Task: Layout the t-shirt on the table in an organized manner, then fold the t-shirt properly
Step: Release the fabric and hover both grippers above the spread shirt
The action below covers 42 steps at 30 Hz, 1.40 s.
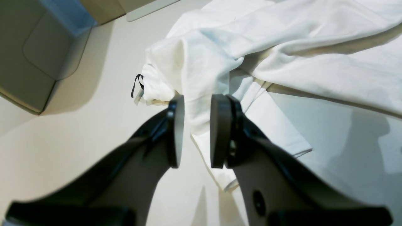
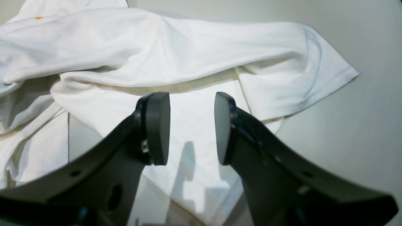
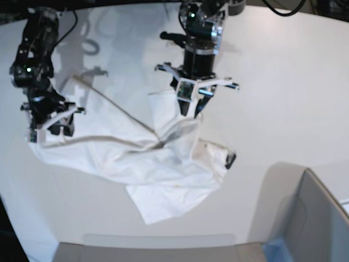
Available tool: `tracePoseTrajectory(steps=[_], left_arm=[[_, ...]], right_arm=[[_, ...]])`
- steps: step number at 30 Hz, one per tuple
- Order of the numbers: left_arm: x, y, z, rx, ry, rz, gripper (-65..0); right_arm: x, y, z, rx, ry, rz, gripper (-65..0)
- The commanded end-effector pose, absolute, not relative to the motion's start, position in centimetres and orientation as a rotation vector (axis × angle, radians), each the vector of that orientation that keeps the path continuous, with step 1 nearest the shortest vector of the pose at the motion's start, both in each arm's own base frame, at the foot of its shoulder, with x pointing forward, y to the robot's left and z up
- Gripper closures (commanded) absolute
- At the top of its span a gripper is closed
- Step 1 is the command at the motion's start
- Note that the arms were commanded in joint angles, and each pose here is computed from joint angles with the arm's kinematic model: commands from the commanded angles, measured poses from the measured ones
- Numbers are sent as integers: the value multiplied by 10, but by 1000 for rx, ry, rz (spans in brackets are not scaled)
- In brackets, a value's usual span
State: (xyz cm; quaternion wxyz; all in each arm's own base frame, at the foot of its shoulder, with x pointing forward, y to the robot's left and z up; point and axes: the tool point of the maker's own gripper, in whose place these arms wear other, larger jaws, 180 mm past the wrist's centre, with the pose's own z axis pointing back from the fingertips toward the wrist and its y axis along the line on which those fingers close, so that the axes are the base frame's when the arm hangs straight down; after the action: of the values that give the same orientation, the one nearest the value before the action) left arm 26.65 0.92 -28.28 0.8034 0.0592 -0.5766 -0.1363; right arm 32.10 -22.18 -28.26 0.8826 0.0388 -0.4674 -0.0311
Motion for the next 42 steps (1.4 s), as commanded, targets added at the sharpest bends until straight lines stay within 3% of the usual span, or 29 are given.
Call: tracePoseTrajectory(steps=[1,42], left_arm=[[270,9,-267,128,-1293,-274,-154],[272,7,-260,122,-1336,-275,-154]], right_arm=[[327,-223,-267,78,-1028,-49,-240],[328,-218,-253,76,-1067,-31,-240]])
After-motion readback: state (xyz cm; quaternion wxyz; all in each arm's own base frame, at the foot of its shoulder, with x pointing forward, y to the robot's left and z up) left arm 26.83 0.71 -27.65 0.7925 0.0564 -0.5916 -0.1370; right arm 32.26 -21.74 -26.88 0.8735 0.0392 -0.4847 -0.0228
